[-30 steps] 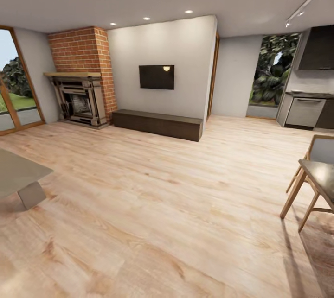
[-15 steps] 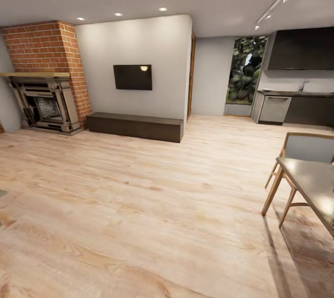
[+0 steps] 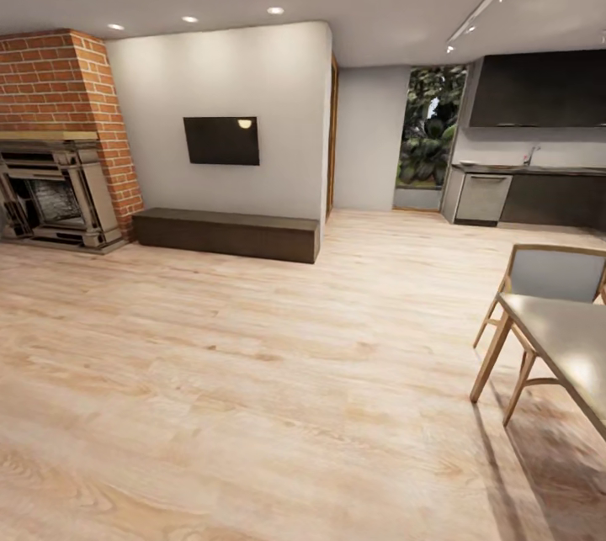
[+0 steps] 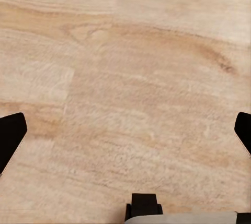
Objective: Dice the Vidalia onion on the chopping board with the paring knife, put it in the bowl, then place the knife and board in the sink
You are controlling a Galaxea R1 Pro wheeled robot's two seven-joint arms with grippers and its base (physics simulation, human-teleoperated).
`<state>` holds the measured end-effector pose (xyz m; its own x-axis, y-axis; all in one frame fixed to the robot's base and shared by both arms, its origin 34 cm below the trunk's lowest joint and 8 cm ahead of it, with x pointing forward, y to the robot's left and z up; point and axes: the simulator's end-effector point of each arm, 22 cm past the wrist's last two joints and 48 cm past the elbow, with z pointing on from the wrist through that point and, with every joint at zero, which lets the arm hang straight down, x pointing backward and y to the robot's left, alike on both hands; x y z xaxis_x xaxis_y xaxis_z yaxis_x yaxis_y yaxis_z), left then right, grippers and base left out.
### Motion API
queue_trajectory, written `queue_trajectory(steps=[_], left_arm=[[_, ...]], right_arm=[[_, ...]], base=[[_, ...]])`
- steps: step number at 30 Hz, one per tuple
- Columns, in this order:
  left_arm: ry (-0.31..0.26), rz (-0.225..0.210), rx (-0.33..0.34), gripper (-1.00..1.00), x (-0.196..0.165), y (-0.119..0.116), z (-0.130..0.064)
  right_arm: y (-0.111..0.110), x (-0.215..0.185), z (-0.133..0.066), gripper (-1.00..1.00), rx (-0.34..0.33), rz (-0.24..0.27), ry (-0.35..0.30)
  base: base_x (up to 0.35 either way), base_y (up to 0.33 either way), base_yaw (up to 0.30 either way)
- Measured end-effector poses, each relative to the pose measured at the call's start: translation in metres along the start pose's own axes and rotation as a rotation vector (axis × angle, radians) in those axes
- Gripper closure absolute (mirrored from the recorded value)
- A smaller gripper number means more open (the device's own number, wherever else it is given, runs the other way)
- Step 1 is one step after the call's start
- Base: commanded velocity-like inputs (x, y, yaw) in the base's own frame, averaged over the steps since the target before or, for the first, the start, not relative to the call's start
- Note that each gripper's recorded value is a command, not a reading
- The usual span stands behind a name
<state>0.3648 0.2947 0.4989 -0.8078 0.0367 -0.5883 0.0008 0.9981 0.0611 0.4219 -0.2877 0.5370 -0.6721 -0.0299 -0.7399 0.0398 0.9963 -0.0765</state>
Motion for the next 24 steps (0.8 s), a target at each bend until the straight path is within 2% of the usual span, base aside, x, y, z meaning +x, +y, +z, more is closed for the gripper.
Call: queue_trajectory(steps=[6, 24], left_arm=[[0.000, 0.000, 0.000, -1.00, 0.0000, -0.0001, 0.0000], [0.000, 0.000, 0.000, -1.00, -0.0001, 0.0000, 0.0000]], right_arm=[[-0.0003, 0.0000, 0.0000, -1.00, 0.001, 0.000, 0.000], [-0.0003, -0.0001, -0.0001, -1.00, 0.001, 0.000, -0.001]], base=[[0.327, 0.000, -0.101], [0.327, 0.000, -0.238]])
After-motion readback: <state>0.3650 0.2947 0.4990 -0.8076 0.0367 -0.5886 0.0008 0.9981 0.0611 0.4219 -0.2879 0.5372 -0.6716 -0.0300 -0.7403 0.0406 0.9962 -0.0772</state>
